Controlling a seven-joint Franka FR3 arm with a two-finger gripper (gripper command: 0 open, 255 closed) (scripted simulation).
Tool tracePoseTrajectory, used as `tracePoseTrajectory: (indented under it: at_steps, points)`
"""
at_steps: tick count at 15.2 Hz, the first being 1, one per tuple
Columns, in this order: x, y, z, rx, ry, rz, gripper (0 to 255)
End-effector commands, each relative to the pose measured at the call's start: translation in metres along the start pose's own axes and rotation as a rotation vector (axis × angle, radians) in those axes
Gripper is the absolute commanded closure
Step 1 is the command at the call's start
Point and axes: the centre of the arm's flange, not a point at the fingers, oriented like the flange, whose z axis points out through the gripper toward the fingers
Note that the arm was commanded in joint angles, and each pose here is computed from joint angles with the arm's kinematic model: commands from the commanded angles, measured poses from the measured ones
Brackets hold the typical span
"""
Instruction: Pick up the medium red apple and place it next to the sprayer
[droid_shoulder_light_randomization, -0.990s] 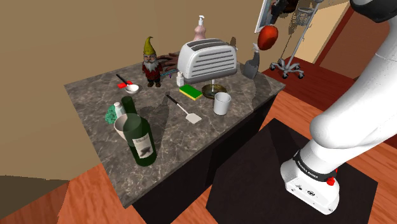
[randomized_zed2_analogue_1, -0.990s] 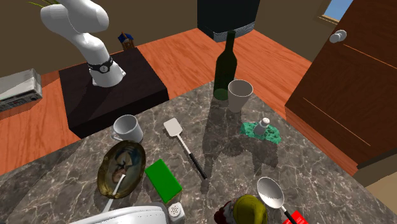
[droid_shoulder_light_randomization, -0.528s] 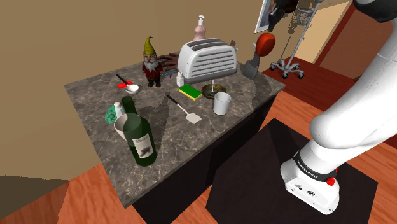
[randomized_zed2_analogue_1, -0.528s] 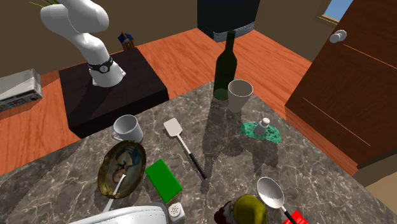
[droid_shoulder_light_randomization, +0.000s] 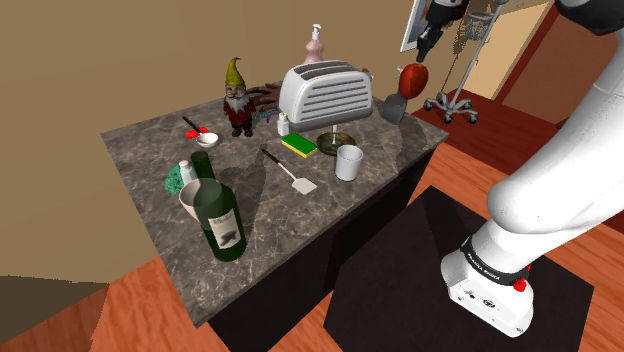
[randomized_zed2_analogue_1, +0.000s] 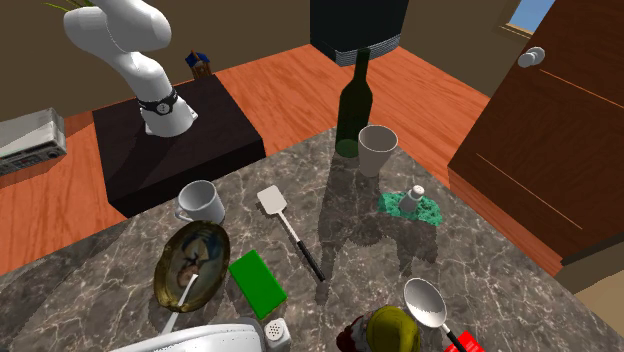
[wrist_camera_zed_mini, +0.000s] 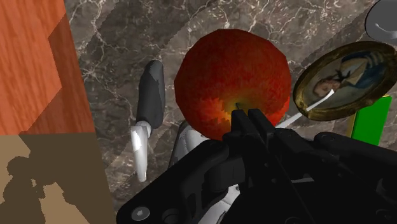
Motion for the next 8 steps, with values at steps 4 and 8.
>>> tracePoseTrajectory:
  at_steps: [4, 8]
  points:
    - [-0.003, 0.0, 0.027, 0.0, 0.001, 0.0, 255]
    - [-0.005, 0.0, 0.048, 0.0, 0.001, 0.0, 255]
